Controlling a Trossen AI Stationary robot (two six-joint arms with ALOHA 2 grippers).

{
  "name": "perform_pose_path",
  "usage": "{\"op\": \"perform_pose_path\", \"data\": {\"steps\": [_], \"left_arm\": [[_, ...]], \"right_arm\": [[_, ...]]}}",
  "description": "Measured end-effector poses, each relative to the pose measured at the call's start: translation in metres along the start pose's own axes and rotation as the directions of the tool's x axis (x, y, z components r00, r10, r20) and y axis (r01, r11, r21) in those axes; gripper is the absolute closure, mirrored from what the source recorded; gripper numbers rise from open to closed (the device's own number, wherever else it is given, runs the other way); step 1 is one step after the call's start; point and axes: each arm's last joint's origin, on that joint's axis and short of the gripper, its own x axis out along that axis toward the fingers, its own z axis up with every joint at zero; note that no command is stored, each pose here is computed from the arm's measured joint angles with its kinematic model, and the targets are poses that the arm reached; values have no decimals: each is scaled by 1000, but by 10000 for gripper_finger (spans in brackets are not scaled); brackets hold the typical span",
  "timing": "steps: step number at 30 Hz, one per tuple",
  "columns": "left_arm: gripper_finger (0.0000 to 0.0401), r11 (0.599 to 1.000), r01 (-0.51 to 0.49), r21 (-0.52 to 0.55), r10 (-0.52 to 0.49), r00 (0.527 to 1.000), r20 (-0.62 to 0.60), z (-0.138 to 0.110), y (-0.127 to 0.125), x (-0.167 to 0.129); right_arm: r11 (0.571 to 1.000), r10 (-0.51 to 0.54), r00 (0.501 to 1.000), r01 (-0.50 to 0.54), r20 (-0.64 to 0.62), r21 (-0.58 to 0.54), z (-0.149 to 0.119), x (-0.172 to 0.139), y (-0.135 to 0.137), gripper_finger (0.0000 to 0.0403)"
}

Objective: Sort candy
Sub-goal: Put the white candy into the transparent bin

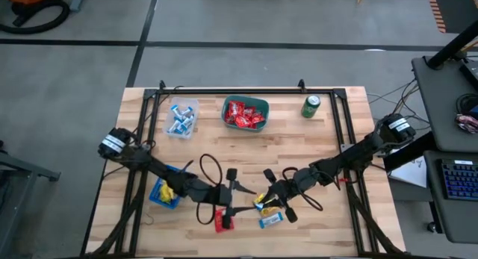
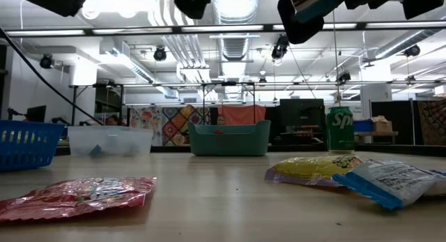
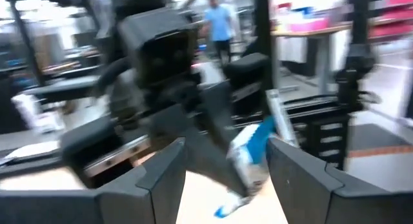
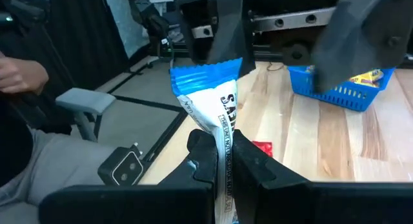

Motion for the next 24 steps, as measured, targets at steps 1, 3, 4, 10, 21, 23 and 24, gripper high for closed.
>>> {"op": "perform_pose_path", "data": {"steps": [1,3,4,10,21,23,24], "left_arm": [[205,999,34,2,-34,999,5,0,1,1],[205,996,87,4,-87,996,11,0,4,2],[205,994,105,5,-105,994,13,-1,5,3],[220,992,119,48,-120,993,14,-1,9,4],[289,992,116,50,-117,993,13,-1,10,5],[295,992,116,40,-117,993,13,-1,11,5],[297,993,115,31,-115,993,12,-2,11,5]], "right_arm": [[1000,0,1000,0,0,-4,0,0,0,387],[1000,-4,1000,3,-5,-9,0,0,-1,387],[1000,-5,1000,5,-6,-9,0,0,-2,387],[1000,-12,1000,11,-23,-9,-2,0,-2,387],[1000,-12,1000,12,-22,-9,-2,0,-2,377],[1000,-12,1000,12,-22,-9,-2,0,-2,377],[1000,-12,1000,12,-22,-9,-2,0,-2,376]]}}
